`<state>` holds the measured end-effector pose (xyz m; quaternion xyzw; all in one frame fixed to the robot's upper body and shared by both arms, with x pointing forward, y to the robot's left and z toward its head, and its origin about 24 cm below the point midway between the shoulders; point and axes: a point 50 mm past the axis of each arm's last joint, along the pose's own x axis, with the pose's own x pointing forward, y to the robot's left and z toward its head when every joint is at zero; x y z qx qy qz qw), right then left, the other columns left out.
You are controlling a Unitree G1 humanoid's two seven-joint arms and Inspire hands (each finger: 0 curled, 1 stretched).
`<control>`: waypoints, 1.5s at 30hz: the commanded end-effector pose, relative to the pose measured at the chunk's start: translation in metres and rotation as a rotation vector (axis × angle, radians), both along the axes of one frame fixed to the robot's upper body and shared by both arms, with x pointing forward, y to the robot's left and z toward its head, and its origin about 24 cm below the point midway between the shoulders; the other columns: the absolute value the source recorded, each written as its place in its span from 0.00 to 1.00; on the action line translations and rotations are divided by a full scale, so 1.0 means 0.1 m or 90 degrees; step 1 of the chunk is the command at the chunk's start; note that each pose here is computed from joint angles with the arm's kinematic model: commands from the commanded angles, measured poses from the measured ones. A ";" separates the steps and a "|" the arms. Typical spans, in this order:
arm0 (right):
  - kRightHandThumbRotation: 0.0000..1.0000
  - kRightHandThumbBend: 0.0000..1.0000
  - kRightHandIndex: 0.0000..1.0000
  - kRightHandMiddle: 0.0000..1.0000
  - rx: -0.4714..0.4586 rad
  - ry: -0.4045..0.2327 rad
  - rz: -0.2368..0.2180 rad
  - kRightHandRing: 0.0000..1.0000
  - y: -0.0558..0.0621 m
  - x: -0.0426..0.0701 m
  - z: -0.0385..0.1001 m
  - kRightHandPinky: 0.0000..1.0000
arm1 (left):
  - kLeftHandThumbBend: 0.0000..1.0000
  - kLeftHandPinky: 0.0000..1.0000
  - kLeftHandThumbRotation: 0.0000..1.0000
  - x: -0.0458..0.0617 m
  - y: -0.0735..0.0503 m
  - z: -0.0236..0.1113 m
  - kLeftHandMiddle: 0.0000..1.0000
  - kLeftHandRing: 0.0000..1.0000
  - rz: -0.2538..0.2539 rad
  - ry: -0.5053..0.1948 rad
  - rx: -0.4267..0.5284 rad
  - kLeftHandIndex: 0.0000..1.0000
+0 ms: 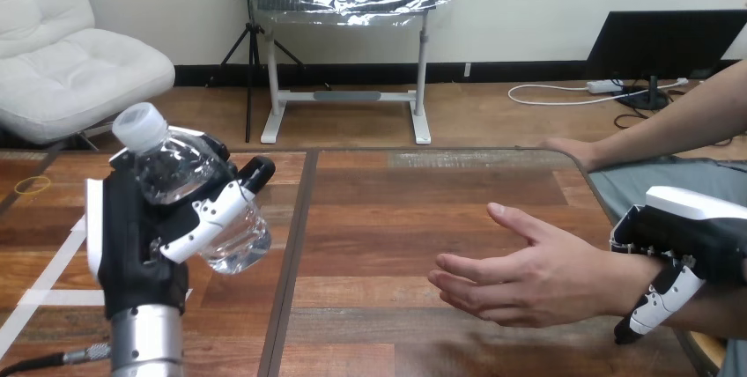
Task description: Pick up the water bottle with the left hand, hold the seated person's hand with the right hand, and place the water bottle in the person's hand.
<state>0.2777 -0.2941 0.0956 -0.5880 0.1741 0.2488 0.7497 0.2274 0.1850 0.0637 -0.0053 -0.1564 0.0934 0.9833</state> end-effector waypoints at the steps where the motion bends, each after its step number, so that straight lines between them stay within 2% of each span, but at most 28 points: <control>1: 0.00 0.85 0.36 0.34 0.002 -0.027 -0.013 0.26 -0.04 0.04 0.12 0.18 | 0.63 0.23 0.00 0.21 -0.11 0.19 0.32 0.28 -0.038 -0.064 -0.005 0.35; 16: 0.00 0.86 0.35 0.32 0.011 -0.041 -0.004 0.23 0.00 0.12 0.17 0.16 | 0.66 0.24 0.00 0.40 -0.21 0.14 0.33 0.29 -0.080 -0.053 -0.009 0.35; 24: 0.05 0.87 0.34 0.31 0.021 -0.039 0.006 0.22 0.04 0.17 0.17 0.15 | 0.66 0.25 0.00 0.51 -0.29 0.12 0.34 0.29 -0.103 -0.041 -0.019 0.35; 42: 0.07 0.88 0.34 0.30 0.037 -0.052 0.045 0.22 0.26 0.30 0.18 0.15 | 0.64 0.27 0.00 0.76 -0.57 0.12 0.36 0.32 -0.151 -0.019 -0.041 0.36; 45: 0.09 0.88 0.34 0.30 0.042 -0.063 0.060 0.22 0.29 0.32 0.19 0.15 | 0.65 0.28 0.00 0.79 -0.62 0.12 0.37 0.33 -0.158 -0.017 -0.043 0.37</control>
